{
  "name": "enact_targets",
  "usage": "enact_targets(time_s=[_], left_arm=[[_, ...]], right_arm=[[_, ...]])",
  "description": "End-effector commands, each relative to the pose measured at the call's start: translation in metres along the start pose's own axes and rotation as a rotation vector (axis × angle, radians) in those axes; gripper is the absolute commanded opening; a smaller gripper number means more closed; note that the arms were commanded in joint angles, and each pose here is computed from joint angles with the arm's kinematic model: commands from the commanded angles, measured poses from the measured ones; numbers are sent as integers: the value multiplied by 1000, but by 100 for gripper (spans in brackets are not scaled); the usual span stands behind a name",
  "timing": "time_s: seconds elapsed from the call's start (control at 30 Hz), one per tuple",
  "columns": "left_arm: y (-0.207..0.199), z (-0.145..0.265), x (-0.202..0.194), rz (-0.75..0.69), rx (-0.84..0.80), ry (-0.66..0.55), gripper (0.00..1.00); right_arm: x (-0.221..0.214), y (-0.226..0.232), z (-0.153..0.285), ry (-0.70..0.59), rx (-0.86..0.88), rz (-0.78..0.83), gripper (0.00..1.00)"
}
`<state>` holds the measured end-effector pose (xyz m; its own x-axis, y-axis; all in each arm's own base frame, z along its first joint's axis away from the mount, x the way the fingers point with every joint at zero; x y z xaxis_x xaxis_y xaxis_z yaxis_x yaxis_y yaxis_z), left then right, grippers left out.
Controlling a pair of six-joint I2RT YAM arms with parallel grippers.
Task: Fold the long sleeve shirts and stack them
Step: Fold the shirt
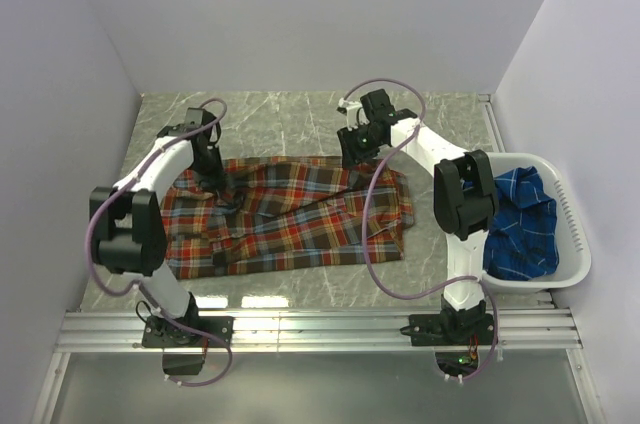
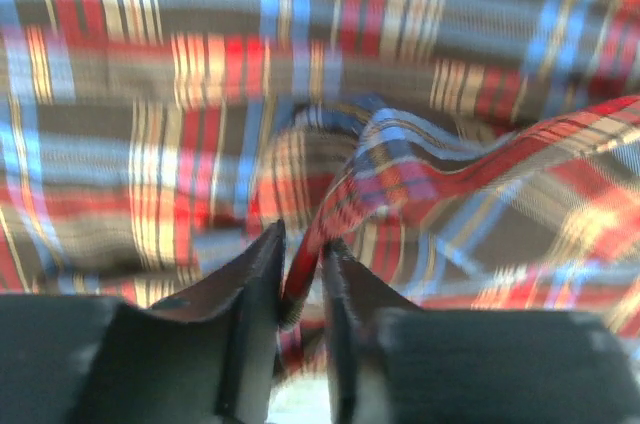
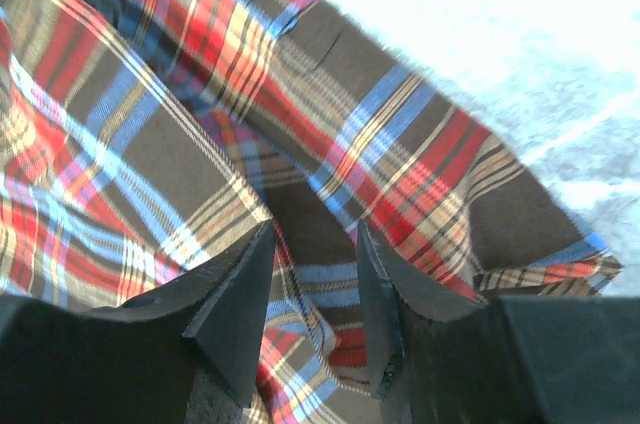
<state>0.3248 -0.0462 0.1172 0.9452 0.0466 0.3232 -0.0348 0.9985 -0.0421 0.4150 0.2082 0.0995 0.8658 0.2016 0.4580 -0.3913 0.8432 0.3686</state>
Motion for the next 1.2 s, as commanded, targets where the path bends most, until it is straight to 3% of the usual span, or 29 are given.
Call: enact_targets(time_s=[0.0, 0.07, 0.13, 0.37, 0.43, 0.47, 0.53, 0.63, 0.77, 0.9, 1.17], left_arm=[[11, -7, 46, 15, 48, -124, 32], [17, -15, 62, 30, 58, -141, 45], [21, -18, 73, 42, 63, -159, 52], [47, -10, 92, 148, 34, -242, 70], [48, 7, 97, 188, -6, -329, 72], [49, 2, 82, 210, -29, -311, 72], [48, 19, 80, 250, -69, -394, 73], [49, 11, 44, 321, -115, -390, 72], [47, 5, 23, 381, -145, -415, 70], [44, -6, 17, 443, -180, -433, 63], [41, -32, 26, 534, -226, -448, 60]], right_arm=[[26, 2, 13, -138, -31, -26, 47], [30, 4, 21, -178, -52, -42, 55], [31, 9, 31, -207, -64, -53, 55], [38, 18, 75, -384, -102, -135, 56], [33, 24, 89, -425, -85, -166, 56], [34, 27, 94, -449, -71, -174, 62], [25, 34, 102, -469, -29, -204, 63], [14, 43, 108, -493, 28, -255, 70], [-2, 52, 108, -499, 103, -303, 72], [-25, 56, 100, -474, 165, -344, 72], [-48, 54, 87, -455, 190, -370, 72]])
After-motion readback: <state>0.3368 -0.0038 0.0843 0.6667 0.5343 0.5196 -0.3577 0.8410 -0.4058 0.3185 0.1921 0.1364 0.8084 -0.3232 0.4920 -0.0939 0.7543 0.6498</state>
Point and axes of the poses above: each gripper's point midway between its finger pads, its own z axis back along the fingers, its own y axis along the line the jaws close on, x = y × z, the point moved 3 cm from there along z, back along the fingers, and after that the axes turned 14 degrees about -z, right-handed, at the moved point
